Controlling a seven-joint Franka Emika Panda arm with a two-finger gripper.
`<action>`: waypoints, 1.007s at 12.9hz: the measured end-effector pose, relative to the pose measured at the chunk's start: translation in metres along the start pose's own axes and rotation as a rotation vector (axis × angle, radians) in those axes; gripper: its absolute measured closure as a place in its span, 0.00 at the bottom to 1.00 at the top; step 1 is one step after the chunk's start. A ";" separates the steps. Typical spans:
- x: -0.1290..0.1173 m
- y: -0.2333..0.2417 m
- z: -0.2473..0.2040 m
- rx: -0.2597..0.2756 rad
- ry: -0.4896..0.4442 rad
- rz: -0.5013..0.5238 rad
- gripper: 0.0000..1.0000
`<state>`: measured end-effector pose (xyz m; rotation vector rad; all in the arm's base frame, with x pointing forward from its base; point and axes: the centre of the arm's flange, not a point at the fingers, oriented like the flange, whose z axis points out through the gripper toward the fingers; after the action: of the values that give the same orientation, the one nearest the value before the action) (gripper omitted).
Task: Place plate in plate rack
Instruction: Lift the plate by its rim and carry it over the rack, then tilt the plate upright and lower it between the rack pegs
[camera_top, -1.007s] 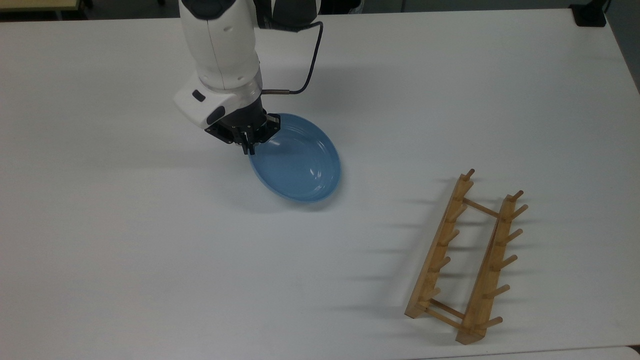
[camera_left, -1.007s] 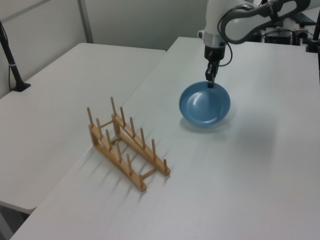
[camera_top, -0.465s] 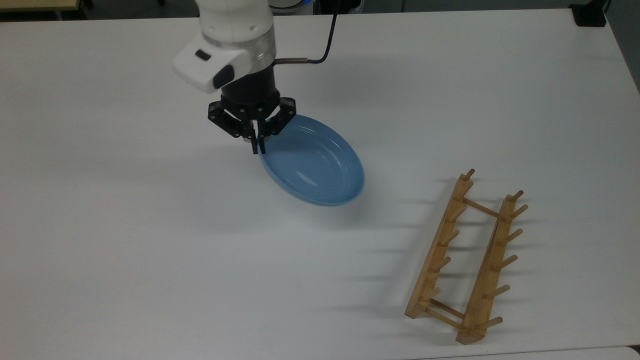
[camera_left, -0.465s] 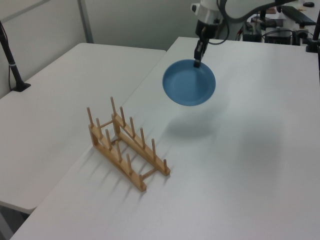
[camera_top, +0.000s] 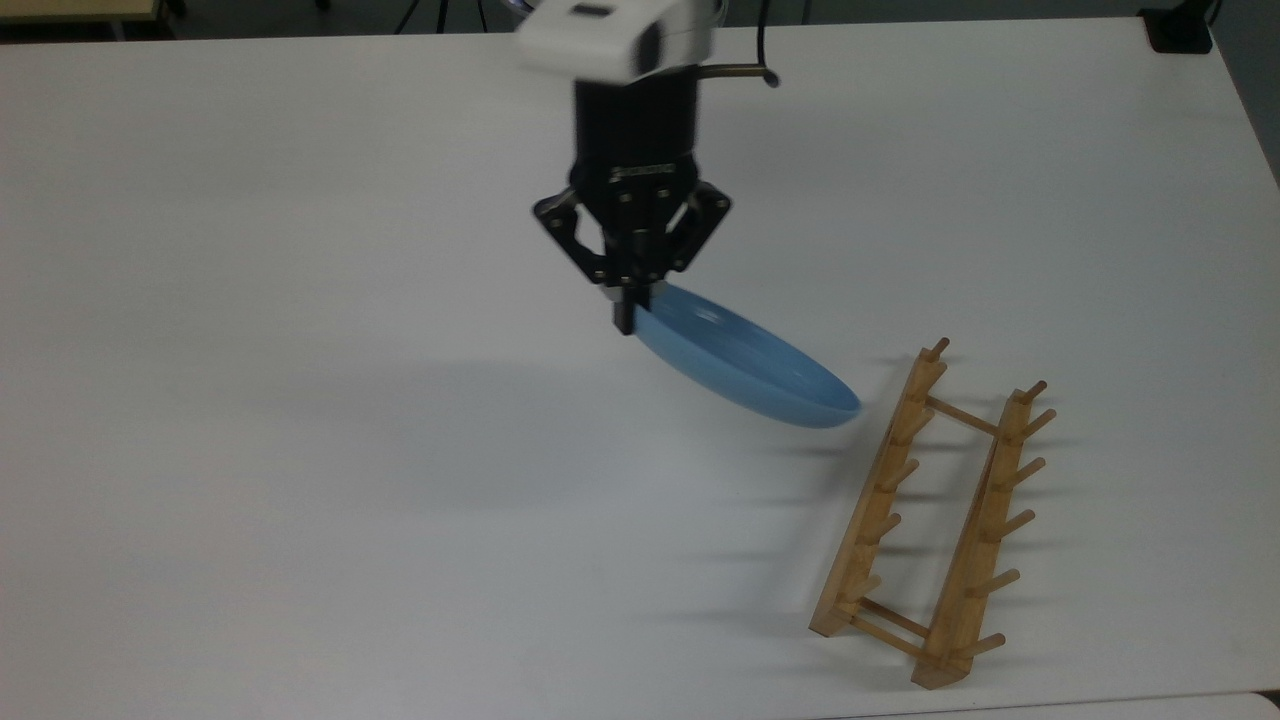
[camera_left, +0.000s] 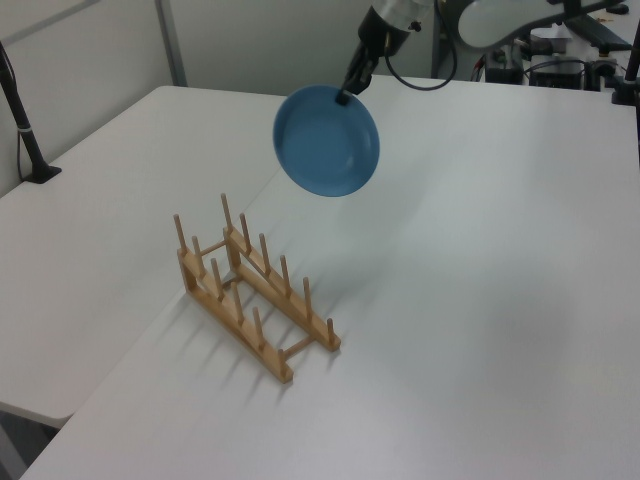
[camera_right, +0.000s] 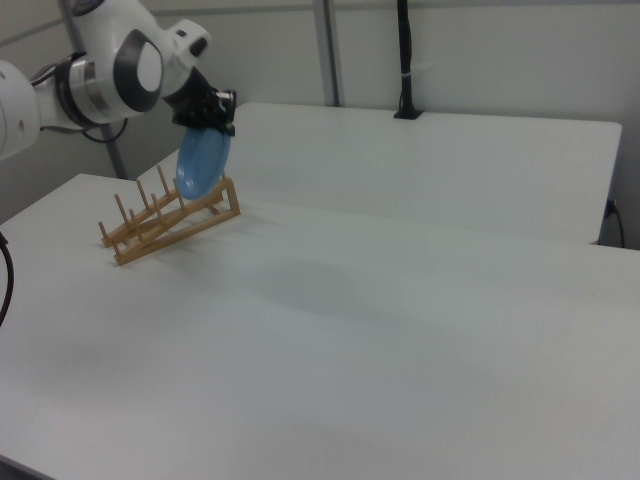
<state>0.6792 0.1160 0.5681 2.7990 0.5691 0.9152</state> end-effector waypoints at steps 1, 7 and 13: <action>0.010 -0.012 -0.006 -0.039 0.073 -0.076 0.93; 0.034 -0.067 -0.003 -0.085 0.360 -0.314 0.94; 0.060 -0.126 -0.020 -0.062 0.451 -0.410 0.94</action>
<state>0.6725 0.2556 0.5855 2.2834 1.0983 1.4301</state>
